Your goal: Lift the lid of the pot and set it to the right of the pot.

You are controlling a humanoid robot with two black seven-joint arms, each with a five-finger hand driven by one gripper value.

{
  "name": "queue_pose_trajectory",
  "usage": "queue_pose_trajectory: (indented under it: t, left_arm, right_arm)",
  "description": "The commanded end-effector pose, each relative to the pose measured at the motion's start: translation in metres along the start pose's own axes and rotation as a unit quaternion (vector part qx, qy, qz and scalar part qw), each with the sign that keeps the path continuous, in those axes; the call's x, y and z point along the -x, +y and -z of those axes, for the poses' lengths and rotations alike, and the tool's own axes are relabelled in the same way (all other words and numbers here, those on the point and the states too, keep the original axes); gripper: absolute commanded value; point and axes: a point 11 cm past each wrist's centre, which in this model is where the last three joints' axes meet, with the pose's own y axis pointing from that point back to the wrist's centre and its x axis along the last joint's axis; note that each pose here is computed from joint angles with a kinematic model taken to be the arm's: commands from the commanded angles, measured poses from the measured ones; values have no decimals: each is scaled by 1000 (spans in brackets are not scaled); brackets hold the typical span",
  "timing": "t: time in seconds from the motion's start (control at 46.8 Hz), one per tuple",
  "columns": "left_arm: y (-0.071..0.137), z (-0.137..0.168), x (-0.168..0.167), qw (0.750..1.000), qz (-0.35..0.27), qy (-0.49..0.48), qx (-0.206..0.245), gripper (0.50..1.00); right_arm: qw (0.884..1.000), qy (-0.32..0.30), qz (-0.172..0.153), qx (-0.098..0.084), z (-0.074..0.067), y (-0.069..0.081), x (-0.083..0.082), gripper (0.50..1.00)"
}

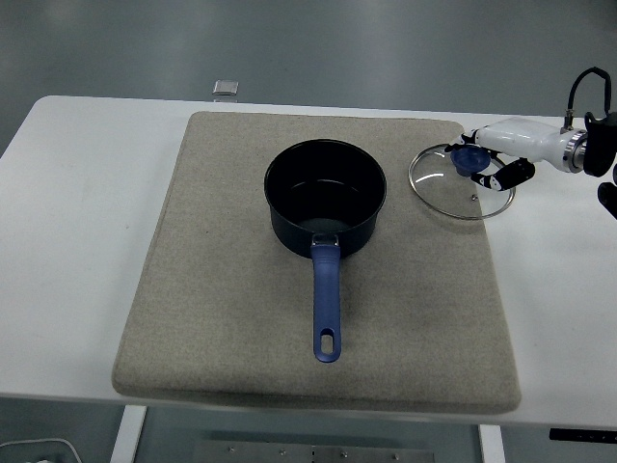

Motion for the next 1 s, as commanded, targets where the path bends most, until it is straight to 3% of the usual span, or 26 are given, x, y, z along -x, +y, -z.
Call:
queue_pose_trajectory:
  t: [0.0,0.171,0.192,0.214,0.235,0.363,0.833,0.94,0.983]
  left_arm:
    - [0,0,0,1000,0,0,0,1000]
    - [0,0,0,1000,0,0,0,1000]
    - [0,0,0,1000,0,0,0,1000]
    - [0,0,0,1000,0,0,0,1000]
    - [0,0,0,1000,0,0,0,1000]
    - [0,0,0,1000,0,0,0,1000]
    - [0,0,0,1000,0,0,0,1000]
    - [0,0,0,1000,0,0,0,1000]
    - [0,0,0,1000,0,0,0,1000]
  right_arm:
    - [1000,-1,-1,0,0,0,0,500]
    - [999,-31,-23,0,-1,1,-4,500]
    - [999,-40,-28,-1,0,0,-6,527]
    - [998,-49,-32,-2,0,0,-6,594]
    - [998,-53,-32,-2,0,0,-6,627]
    - [997,-61,-36,-3,0,0,-7,709]
    - [997,-67,-32,-1,-1,1,-1,723]
    - [997,-68,-39,2,-3,2,-3,854]
    - [997,-67,-41,4,-4,3,-4,883]
